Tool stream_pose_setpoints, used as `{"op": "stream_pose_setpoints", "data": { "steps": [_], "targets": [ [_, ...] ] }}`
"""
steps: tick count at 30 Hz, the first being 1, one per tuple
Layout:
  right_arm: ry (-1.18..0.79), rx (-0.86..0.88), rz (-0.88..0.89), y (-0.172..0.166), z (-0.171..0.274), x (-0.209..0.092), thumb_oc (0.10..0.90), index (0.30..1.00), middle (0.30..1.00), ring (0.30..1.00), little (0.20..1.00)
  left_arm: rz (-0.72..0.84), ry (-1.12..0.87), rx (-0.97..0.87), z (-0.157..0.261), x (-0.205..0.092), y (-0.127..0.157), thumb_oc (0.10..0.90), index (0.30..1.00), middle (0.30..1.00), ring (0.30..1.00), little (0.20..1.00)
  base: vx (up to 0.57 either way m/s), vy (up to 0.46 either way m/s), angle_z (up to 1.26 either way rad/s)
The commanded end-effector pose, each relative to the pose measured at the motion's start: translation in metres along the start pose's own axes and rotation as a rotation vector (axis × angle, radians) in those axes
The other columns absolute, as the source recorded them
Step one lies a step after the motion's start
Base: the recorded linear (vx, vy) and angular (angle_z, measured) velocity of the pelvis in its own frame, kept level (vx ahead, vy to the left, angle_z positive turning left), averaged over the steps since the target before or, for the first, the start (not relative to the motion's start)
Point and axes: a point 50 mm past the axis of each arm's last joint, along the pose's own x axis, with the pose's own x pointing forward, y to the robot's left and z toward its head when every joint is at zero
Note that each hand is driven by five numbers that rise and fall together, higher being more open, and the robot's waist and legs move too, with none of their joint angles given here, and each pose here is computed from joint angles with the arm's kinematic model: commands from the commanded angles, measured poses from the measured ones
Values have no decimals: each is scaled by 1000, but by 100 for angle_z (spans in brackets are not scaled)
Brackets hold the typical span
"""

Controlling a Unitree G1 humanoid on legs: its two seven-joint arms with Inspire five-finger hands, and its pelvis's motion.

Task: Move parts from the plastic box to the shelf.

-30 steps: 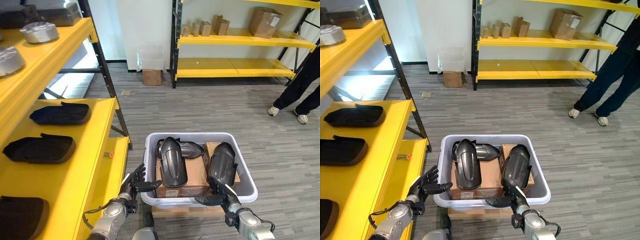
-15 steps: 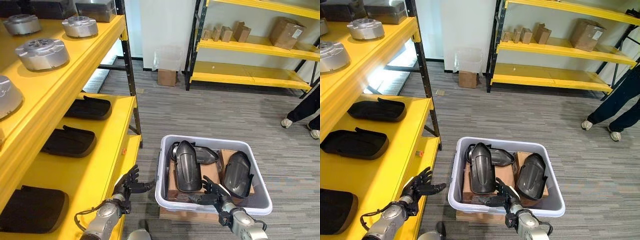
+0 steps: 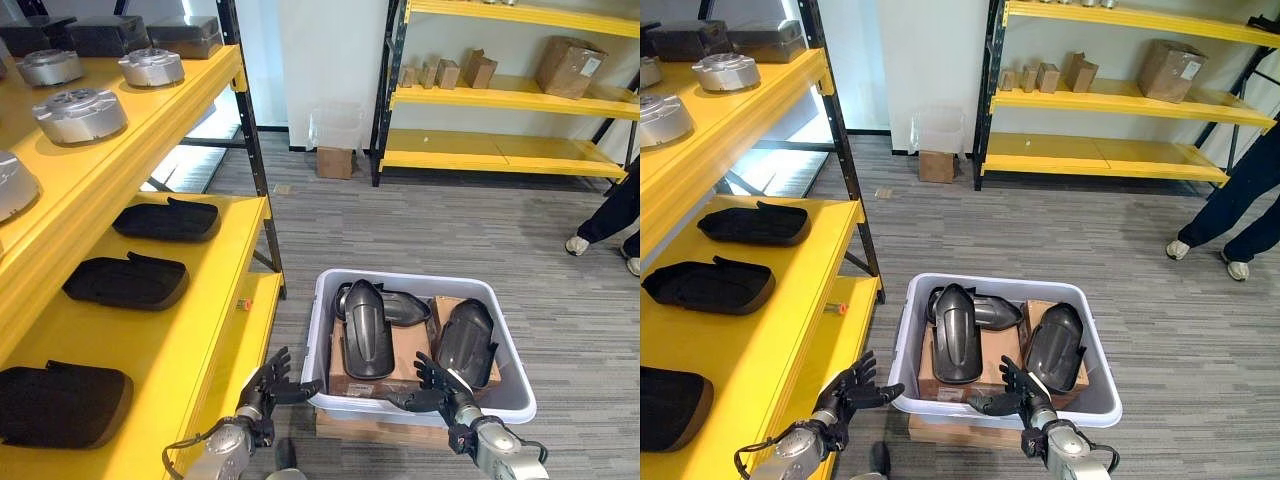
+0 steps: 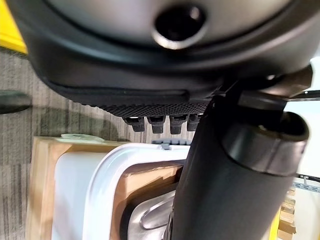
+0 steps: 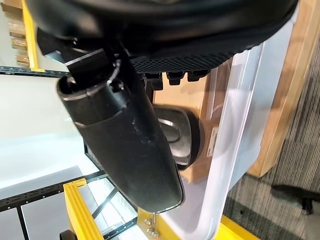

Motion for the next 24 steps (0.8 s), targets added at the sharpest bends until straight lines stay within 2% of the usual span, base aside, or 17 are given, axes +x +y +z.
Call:
{"op": "stream_pose_setpoints", "data": {
  "steps": [1, 6, 12, 24],
  "targets": [
    [-255, -75, 13, -1, 64, 12, 900, 1000, 1000, 1000, 1000, -94, -280, 23, 71, 18, -20, 900, 1000, 1000, 1000, 1000, -86, -138, 3],
    [-255, -68, 5, -2, 65, 11, 900, 1000, 1000, 1000, 1000, -111, -279, 29, 72, 20, -25, 900, 1000, 1000, 1000, 1000, -47, -59, 19],
    [-249, -50, -13, -4, 62, 11, 900, 1000, 1000, 1000, 1000, -107, -274, 45, 71, 22, -26, 900, 1000, 1000, 1000, 1000, 37, 106, 9],
    [-246, -22, 35, 13, 60, 14, 900, 1000, 1000, 1000, 1000, -76, -294, 68, 79, 21, -15, 900, 1000, 1000, 1000, 1000, -11, 88, -9]
  ]
}}
